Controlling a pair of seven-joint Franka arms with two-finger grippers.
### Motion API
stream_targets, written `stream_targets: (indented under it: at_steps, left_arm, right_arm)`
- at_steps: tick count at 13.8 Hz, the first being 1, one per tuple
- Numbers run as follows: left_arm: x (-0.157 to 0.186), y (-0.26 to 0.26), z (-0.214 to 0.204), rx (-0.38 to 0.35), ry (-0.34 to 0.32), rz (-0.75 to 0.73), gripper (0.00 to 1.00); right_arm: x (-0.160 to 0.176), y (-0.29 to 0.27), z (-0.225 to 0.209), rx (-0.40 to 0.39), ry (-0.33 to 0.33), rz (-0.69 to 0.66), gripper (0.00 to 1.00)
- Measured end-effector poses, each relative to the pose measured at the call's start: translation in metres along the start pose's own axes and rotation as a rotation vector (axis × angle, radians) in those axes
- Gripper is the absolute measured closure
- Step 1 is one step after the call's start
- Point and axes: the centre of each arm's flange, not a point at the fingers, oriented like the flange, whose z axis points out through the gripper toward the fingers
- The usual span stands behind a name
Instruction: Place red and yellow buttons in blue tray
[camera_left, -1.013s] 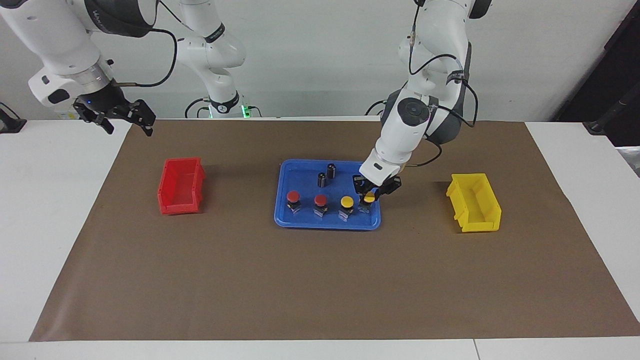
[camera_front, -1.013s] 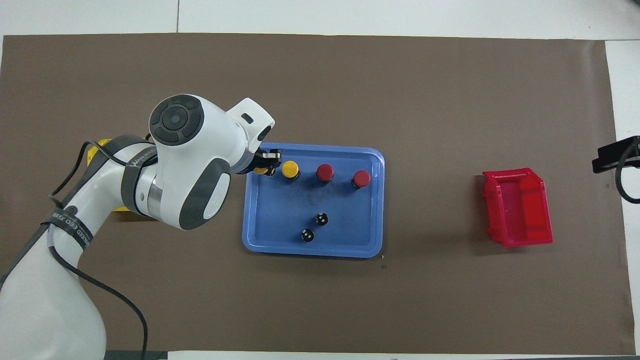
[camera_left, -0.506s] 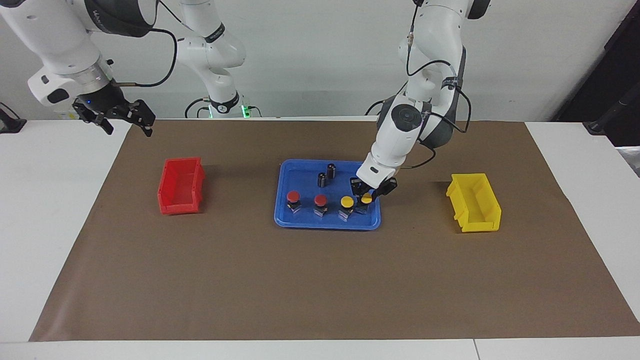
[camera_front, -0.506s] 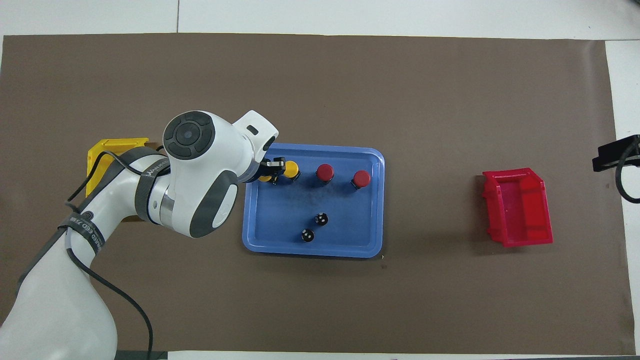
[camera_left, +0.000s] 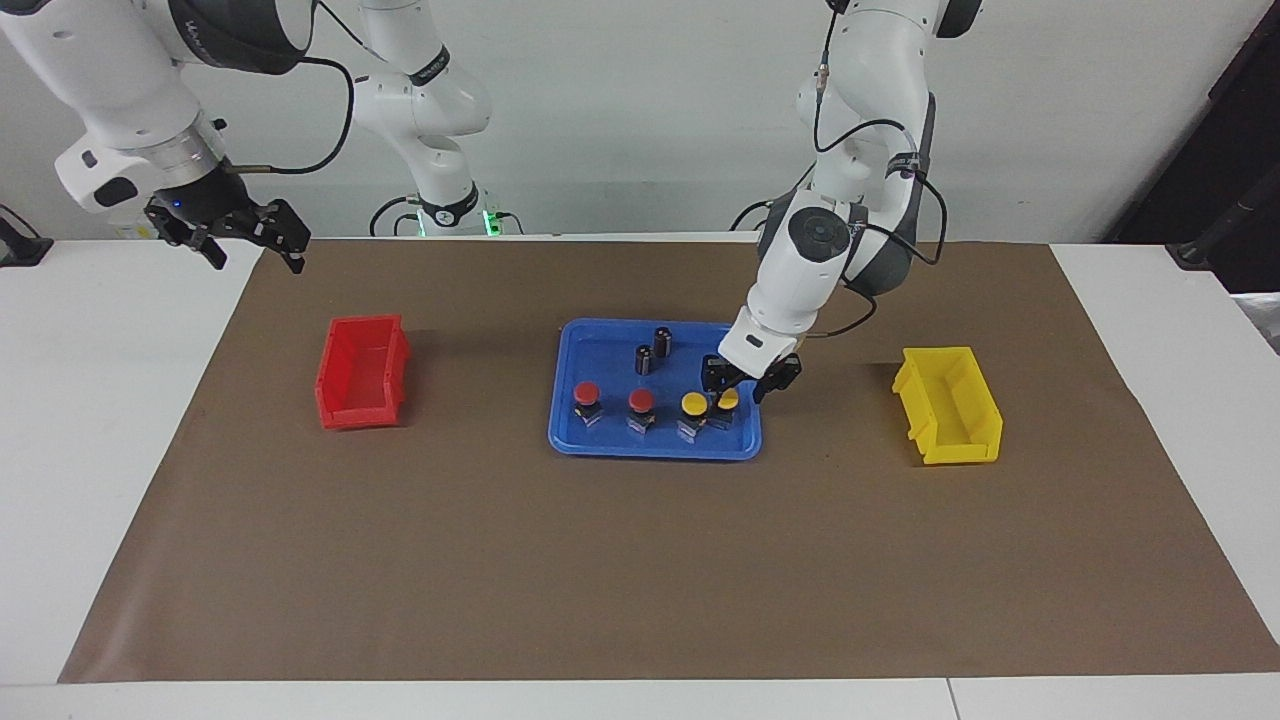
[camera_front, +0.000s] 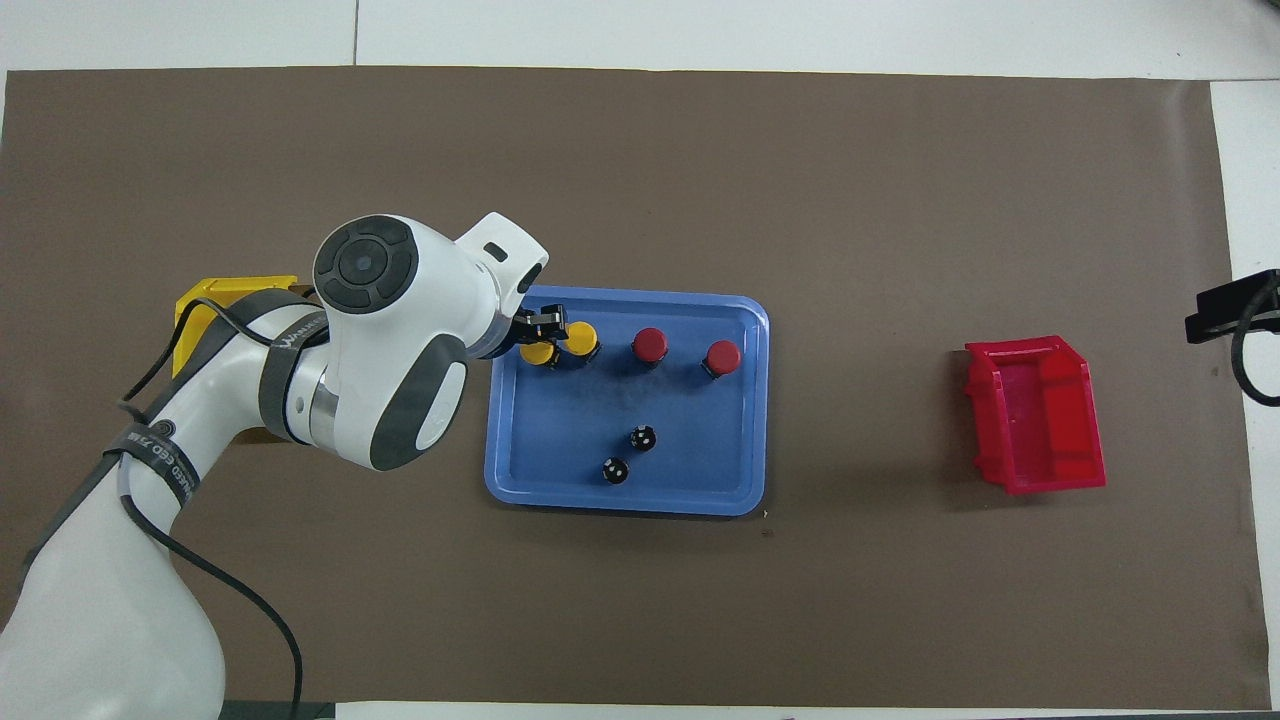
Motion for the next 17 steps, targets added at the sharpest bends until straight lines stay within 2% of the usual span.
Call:
stream_targets:
  at_steps: [1, 2, 4, 6, 7, 9, 12, 14, 17]
  left_arm:
    - [0.003, -0.005, -0.012, 0.006, -0.013, -0.010, 0.27]
    - [0.003, -0.012, -0.028, 0.023, -0.033, -0.011, 0.19]
    - [-0.001, -0.029, -0.058, 0.110, -0.065, 0.016, 0.00]
    - [-0.002, -0.049, -0.081, 0.185, -0.116, 0.064, 0.00]
    - [0.004, -0.063, -0.091, 0.198, -0.133, 0.088, 0.00]
    - [0.024, -0.108, -0.112, 0.184, -0.137, 0.152, 0.00]
    - [0.038, -0.186, -0.159, 0.151, -0.093, 0.154, 0.00]
    - [0.030, -0.216, -0.190, 0.144, -0.077, 0.132, 0.00]
    - [0.011, -0.227, -0.225, 0.138, -0.078, 0.205, 0.00]
  right_arm:
    - [0.000, 0.000, 0.000, 0.000, 0.000, 0.001, 0.00]
    - [0.000, 0.001, 0.000, 0.000, 0.000, 0.002, 0.00]
    - [0.000, 0.002, 0.000, 0.000, 0.000, 0.003, 0.00]
    - [0.000, 0.002, 0.000, 0.000, 0.000, 0.004, 0.00]
    - [0.000, 0.002, 0.000, 0.000, 0.000, 0.004, 0.00]
    - [0.000, 0.002, 0.000, 0.000, 0.000, 0.004, 0.00]
    - [0.000, 0.002, 0.000, 0.000, 0.000, 0.004, 0.00]
    - [0.000, 0.002, 0.000, 0.000, 0.000, 0.004, 0.00]
    - [0.000, 0.002, 0.000, 0.000, 0.000, 0.004, 0.00]
